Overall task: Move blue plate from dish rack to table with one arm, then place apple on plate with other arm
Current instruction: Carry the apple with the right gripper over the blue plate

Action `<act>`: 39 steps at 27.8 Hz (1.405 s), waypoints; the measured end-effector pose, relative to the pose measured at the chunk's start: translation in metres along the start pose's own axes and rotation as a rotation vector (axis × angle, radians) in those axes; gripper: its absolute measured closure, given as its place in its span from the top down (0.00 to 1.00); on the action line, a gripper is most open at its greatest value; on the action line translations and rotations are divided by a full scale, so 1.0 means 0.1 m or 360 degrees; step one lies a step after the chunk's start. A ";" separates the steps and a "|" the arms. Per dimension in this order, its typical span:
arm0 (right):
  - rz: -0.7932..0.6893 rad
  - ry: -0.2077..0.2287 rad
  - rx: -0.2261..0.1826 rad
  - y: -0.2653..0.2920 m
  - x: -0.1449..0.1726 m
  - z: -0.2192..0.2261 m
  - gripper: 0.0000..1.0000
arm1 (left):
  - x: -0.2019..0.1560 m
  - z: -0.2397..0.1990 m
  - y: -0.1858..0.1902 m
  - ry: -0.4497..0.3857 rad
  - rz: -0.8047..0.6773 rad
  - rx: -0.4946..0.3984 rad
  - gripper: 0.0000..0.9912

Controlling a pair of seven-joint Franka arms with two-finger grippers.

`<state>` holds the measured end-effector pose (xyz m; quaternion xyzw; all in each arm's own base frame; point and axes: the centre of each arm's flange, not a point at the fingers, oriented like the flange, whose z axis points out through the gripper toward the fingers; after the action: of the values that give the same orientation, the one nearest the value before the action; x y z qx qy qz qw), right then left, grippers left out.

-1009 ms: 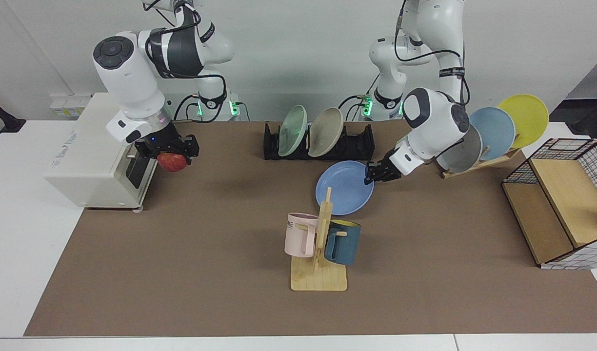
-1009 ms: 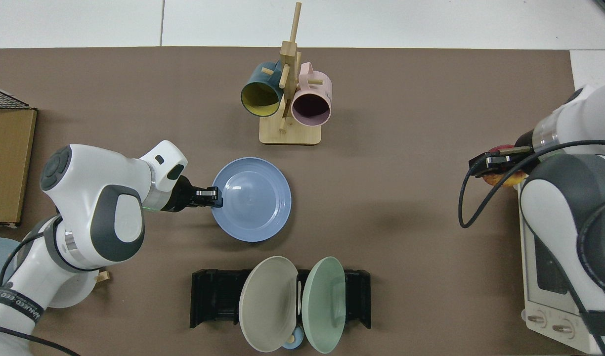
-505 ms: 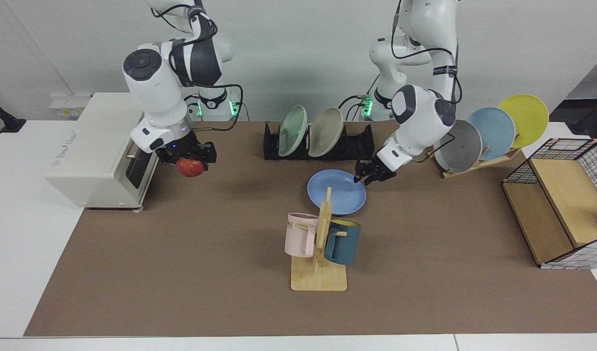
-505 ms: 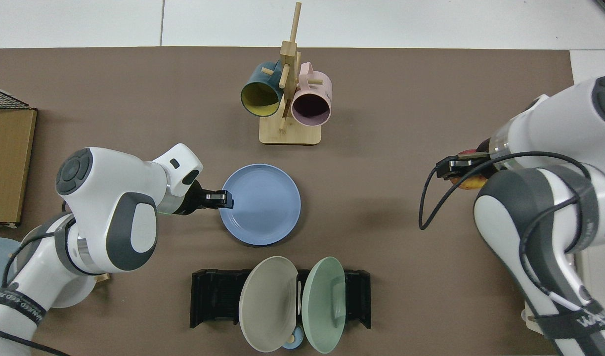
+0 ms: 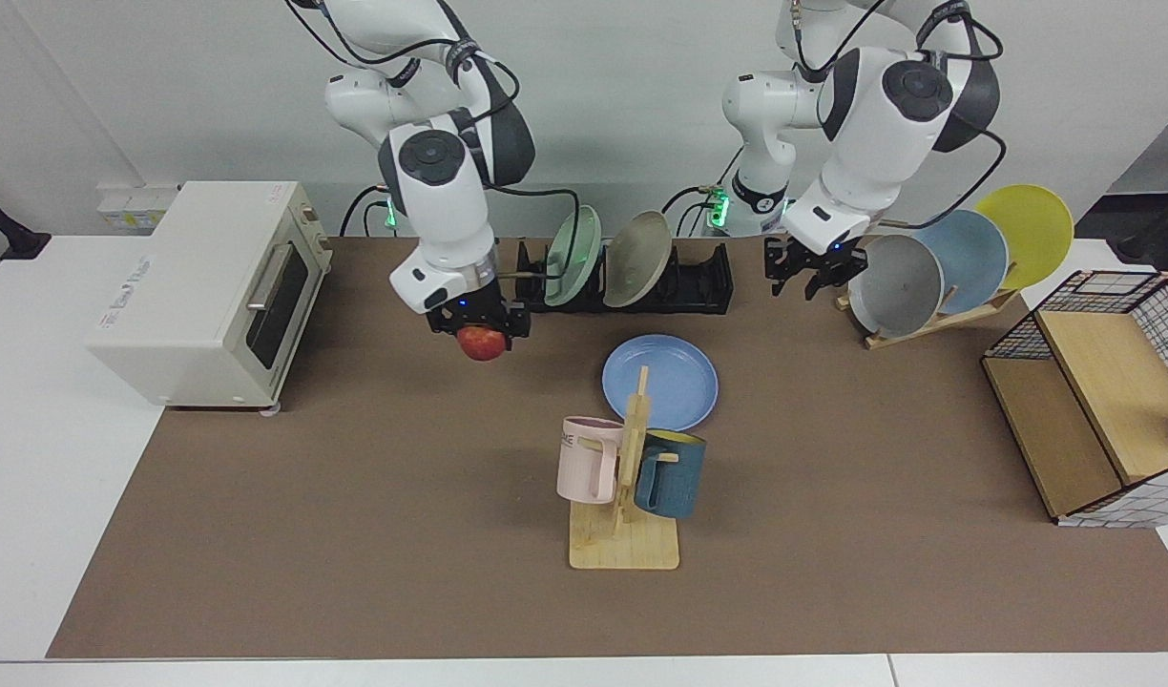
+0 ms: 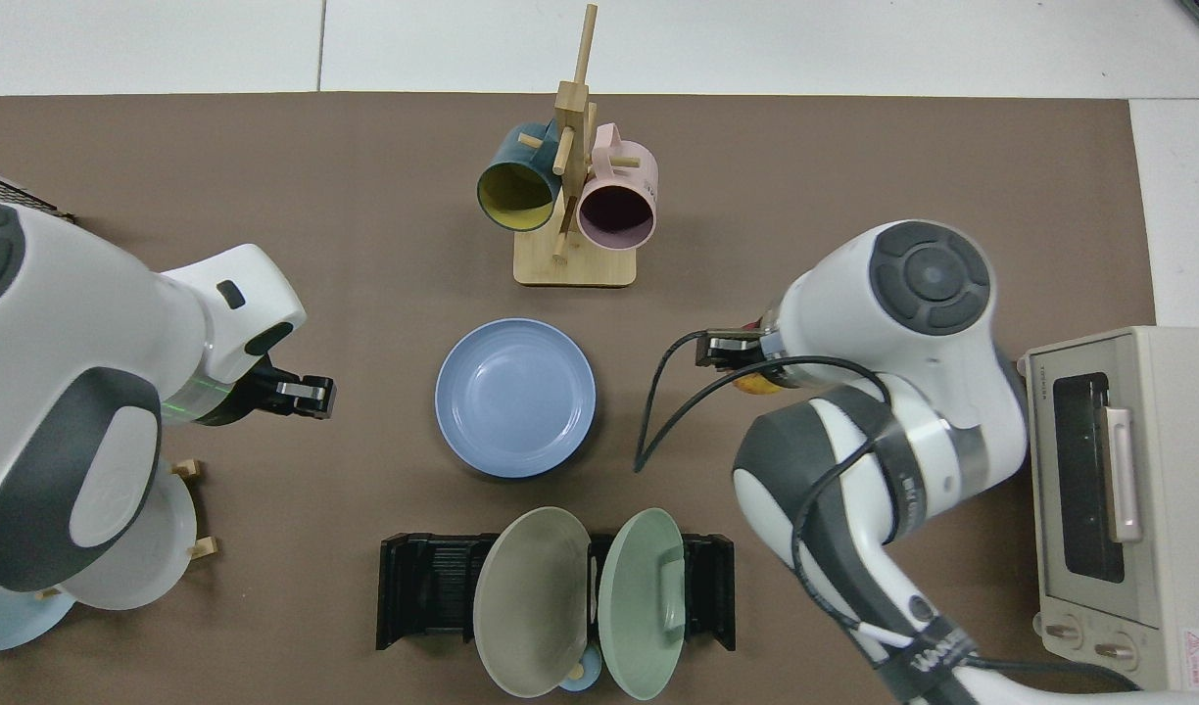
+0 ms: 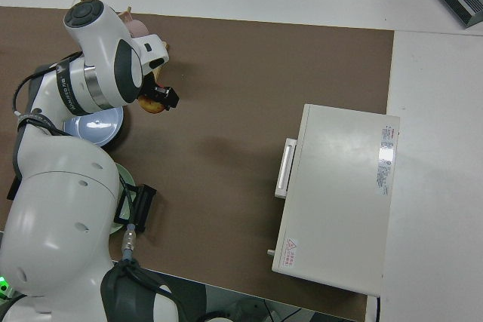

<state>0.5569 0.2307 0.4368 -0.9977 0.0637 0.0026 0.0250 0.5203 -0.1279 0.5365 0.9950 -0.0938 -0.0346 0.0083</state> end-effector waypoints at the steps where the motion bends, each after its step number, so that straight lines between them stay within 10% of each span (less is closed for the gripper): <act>1: 0.0005 -0.0001 0.0013 -0.13 -0.05 0.05 0.70 | -0.01 -0.10 -0.01 0.0015 0.0004 0.0025 0.50; 10: -0.0016 -0.0059 0.0008 -0.95 -0.41 0.49 0.70 | -0.04 -0.89 -0.08 0.0152 0.0003 0.0124 0.99; 30: -0.0267 0.0017 0.0257 -2.02 -0.60 1.31 0.70 | 0.08 -0.98 -0.23 0.0152 -0.0025 0.0064 1.00; 39: -0.0287 0.0024 0.0265 -2.07 -0.59 1.35 0.70 | 0.07 -0.99 -0.23 0.0149 -0.0021 0.0065 1.00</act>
<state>0.5245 0.4502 0.3129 -0.9938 -0.0263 -0.0125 0.1075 0.5385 -0.1054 0.6340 0.9961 -0.0873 0.0140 -0.0077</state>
